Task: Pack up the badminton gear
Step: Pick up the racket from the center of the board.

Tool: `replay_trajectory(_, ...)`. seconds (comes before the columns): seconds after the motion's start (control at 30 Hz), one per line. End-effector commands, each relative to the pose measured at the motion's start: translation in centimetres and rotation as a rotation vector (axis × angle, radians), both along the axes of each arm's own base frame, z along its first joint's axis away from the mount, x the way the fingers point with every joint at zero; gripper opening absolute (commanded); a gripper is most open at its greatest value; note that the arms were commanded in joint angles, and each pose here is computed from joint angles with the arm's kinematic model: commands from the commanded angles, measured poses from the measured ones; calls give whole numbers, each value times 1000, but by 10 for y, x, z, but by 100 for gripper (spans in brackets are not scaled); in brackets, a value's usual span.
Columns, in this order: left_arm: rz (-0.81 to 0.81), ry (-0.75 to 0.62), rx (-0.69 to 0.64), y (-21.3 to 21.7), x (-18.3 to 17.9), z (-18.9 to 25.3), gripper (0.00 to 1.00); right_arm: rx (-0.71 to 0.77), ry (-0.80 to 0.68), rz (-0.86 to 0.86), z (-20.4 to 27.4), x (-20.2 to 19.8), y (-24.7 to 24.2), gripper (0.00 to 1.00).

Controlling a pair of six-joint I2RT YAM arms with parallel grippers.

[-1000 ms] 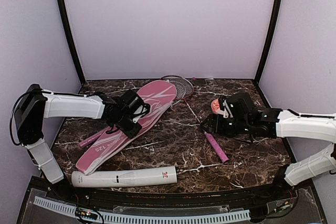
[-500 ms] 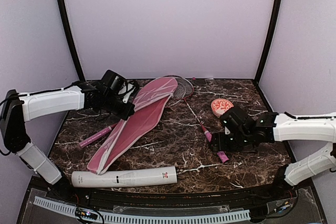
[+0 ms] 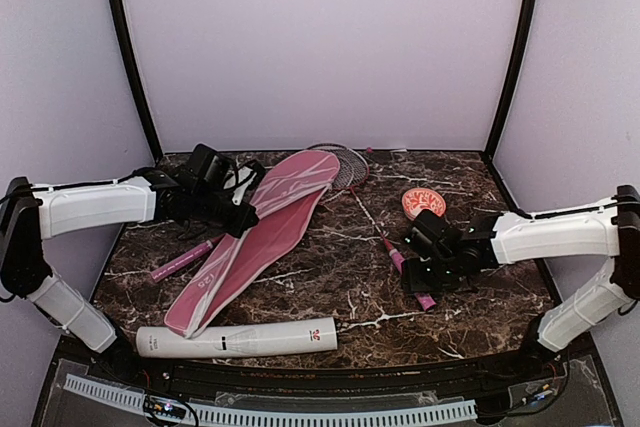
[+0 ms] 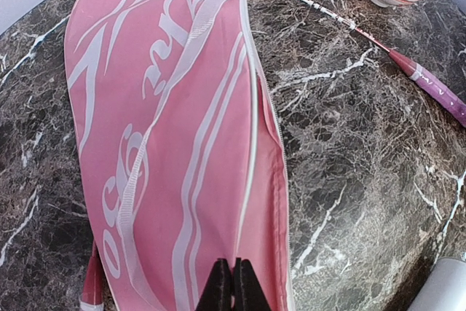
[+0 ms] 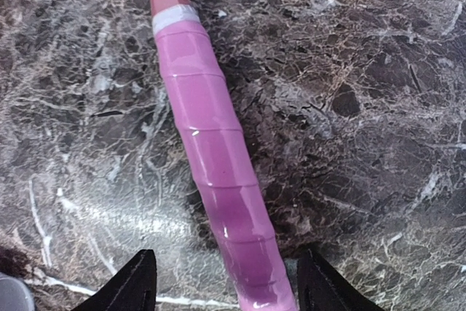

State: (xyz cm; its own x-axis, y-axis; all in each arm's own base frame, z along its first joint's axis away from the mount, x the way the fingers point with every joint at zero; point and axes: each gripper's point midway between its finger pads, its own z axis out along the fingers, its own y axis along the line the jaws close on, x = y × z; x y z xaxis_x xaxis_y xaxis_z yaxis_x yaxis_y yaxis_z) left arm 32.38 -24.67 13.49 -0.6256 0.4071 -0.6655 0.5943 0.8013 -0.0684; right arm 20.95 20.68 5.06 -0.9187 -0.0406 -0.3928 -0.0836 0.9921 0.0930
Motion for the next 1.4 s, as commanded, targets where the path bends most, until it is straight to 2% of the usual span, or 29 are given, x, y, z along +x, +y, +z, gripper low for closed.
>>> replay_trajectory(0.0, -16, -58, -23, -4, 5, 17, 0, -23, -28, 5, -3, 12, 9, 64)
replay_trajectory(0.2, 17, -96, 1, 4, 10, 24, 0, -13, -19, 33, -12, 17, 21, 56)
replay_trajectory(0.43, 53, -120, -12, 14, 16, 35, 0, 42, -27, 85, -14, 18, 35, 41)
replay_trajectory(0.77, 69, -147, -40, 21, 18, 49, 0, 36, -20, 112, -24, 18, 37, 46)
replay_trajectory(0.87, 76, -158, -36, 24, 19, 51, 0, 35, -12, 134, -28, 17, 41, 45)
replay_trajectory(0.93, 80, -157, -35, 24, 19, 51, 0, 42, -10, 147, -28, 17, 43, 38)
replay_trajectory(1.0, 81, -153, -37, 24, 20, 50, 0, 50, -10, 157, -26, 18, 46, 25)
replay_trajectory(1.07, 89, -153, -37, 27, 22, 51, 0, 52, -10, 166, -22, 19, 49, 18)
replay_trajectory(1.23, 144, -152, -35, 45, 33, 52, 0, 48, -1, 196, -1, 16, 52, 8)
replay_trajectory(1.37, 207, -167, -32, 66, 42, 57, 0, 38, 23, 220, 18, 5, 45, 4)
